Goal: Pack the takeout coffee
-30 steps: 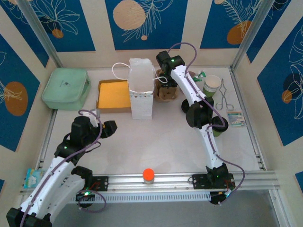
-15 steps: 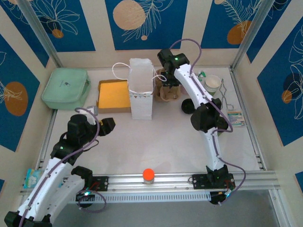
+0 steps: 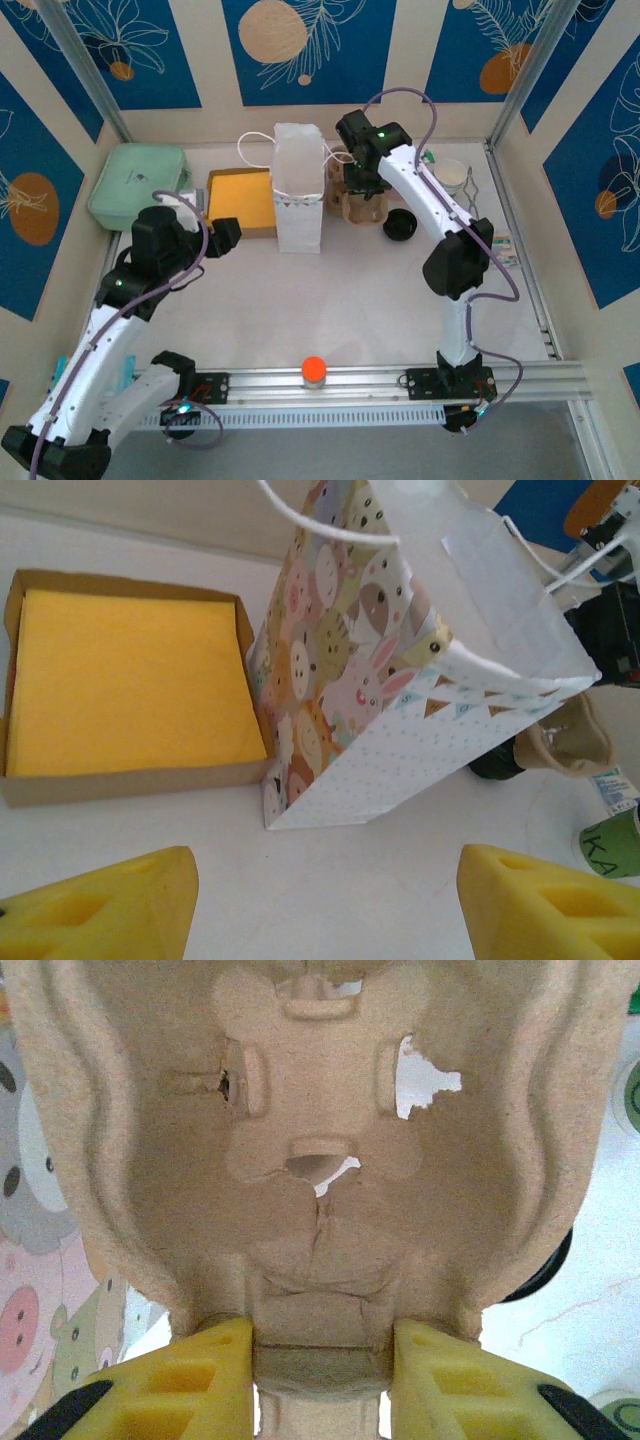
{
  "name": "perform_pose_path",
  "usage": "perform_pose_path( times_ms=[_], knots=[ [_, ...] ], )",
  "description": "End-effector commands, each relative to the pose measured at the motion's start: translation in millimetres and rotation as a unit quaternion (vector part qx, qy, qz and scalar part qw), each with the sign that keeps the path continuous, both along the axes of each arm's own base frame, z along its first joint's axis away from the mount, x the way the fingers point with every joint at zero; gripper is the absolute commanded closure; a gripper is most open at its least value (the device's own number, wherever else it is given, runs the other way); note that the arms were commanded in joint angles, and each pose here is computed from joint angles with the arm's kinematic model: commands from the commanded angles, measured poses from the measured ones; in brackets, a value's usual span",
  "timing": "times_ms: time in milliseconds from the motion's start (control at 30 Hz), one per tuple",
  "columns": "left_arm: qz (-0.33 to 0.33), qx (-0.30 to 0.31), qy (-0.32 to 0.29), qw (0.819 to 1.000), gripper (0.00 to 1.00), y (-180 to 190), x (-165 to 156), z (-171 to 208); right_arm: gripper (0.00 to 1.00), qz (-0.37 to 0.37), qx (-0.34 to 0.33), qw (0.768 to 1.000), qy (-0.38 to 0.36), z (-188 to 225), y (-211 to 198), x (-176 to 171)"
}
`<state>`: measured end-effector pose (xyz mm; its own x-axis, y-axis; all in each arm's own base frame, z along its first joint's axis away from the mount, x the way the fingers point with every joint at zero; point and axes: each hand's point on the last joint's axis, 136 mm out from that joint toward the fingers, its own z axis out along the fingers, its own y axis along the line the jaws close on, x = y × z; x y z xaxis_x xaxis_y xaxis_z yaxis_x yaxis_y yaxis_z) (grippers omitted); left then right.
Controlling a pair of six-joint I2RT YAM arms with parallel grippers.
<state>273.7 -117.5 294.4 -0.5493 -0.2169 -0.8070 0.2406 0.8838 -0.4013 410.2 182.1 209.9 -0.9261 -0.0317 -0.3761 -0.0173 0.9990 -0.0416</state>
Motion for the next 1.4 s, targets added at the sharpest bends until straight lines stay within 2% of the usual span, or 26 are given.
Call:
perform_pose_path(
  times_ms=[0, 367, 700, 833, 1100, 1233, 1367],
  knots=[
    [-0.006, 0.025, -0.023, 0.999, 0.31, 1, 9, 22, 0.66, -0.012, 0.009, 0.999, -0.028, 20, -7, -9],
    [-0.022, 0.073, -0.051, 0.996, 0.31, -10, 50, 65, 0.66, -0.016, 0.016, 0.999, -0.032, 27, -25, -57],
    [-0.051, 0.158, -0.027, 0.986, 0.30, -37, 127, 73, 0.66, -0.032, 0.026, 0.998, -0.041, 38, -50, -113],
    [-0.060, 0.189, -0.014, 0.980, 0.28, -49, 168, 67, 0.66, -0.033, 0.039, 0.997, -0.056, 52, -59, -132],
    [-0.074, 0.204, 0.022, 0.976, 0.27, -77, 239, 41, 0.66, -0.018, 0.074, 0.995, -0.064, 66, -58, -153],
    [-0.080, 0.216, 0.043, 0.972, 0.27, -82, 258, 18, 0.66, -0.014, 0.085, 0.994, -0.065, 67, -59, -160],
    [-0.083, 0.225, 0.061, 0.969, 0.29, -84, 261, 0, 0.66, -0.014, 0.086, 0.994, -0.066, 67, -61, -163]
  ],
)
